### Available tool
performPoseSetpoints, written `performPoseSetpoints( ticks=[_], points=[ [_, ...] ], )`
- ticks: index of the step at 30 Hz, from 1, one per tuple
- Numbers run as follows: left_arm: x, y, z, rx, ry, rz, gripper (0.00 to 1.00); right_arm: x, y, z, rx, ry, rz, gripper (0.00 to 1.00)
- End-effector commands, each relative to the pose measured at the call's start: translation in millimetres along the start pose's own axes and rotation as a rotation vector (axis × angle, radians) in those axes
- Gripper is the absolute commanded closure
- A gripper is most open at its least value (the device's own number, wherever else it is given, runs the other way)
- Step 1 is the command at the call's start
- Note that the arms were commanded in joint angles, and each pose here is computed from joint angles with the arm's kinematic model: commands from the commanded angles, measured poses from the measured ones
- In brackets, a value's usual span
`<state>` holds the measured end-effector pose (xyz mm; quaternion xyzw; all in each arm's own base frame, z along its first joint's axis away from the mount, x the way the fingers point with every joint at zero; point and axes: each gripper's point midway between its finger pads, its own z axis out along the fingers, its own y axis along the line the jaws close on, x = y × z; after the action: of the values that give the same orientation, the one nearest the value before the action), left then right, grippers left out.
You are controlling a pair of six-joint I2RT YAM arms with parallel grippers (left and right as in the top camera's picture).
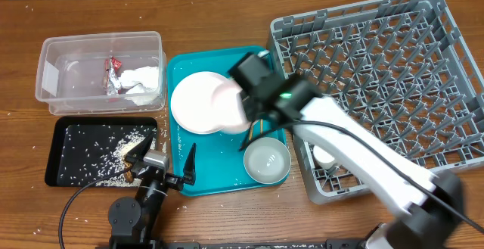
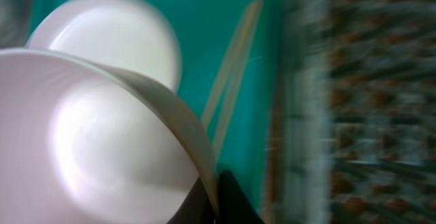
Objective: Sort waste into correct bins and load items into the dishwasher
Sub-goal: 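Carry the pink bowl into the dish rack and release it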
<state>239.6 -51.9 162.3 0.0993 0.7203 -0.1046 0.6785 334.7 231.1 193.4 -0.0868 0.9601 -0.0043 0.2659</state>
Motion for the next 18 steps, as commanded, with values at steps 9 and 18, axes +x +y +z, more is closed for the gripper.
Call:
performPoseSetpoints(
  ticks=[9,18],
  points=[
    [0,0,0,0.001,-0.009,-0.012,0.0,-27,-282,-53,1.024,-0.278,0.495,0.96],
    [0,0,0,0.001,-0.009,-0.011,0.0,13,-333,28,1.165,0.01,0.438,0.96]
  ],
)
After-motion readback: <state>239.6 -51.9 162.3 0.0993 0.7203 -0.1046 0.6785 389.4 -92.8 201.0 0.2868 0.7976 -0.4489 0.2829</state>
